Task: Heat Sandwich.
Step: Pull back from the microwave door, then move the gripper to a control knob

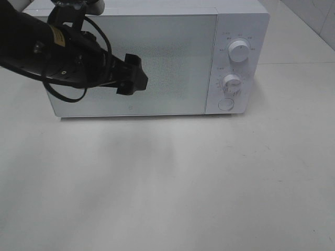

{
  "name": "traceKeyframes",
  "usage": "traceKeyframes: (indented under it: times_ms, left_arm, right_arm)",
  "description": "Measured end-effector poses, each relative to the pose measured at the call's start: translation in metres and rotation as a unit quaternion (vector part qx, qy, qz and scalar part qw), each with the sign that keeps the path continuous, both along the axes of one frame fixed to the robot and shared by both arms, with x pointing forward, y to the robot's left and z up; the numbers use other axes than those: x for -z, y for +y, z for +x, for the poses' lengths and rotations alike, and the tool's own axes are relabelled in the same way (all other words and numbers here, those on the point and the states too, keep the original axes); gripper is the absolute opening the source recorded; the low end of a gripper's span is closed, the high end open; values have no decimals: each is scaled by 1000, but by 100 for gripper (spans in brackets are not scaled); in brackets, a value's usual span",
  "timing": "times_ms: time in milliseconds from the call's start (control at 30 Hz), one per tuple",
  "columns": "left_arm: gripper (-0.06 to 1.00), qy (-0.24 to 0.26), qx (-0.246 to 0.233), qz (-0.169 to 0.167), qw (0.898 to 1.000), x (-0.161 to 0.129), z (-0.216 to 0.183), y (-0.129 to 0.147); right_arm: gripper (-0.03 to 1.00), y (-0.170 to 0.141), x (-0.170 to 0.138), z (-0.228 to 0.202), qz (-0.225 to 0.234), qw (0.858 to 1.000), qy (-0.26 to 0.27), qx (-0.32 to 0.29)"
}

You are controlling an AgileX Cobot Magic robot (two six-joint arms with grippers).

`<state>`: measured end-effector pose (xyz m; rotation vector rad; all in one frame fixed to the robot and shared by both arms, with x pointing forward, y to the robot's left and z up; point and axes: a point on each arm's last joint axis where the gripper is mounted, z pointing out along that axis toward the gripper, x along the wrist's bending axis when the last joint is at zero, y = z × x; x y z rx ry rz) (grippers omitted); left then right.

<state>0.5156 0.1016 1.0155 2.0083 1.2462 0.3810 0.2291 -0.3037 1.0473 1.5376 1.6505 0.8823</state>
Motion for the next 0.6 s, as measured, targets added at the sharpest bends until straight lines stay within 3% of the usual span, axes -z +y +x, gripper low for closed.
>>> traceKeyframes:
  times_ms: [333, 600]
  left_arm:
    - [99, 117, -7, 72, 990, -15, -34, 27]
    - [99, 146, -64, 67, 985, -17, -52, 72]
  right_arm:
    - [76, 0, 0, 0, 0, 1000, 0, 0]
    - [76, 0, 0, 0, 0, 1000, 0, 0]
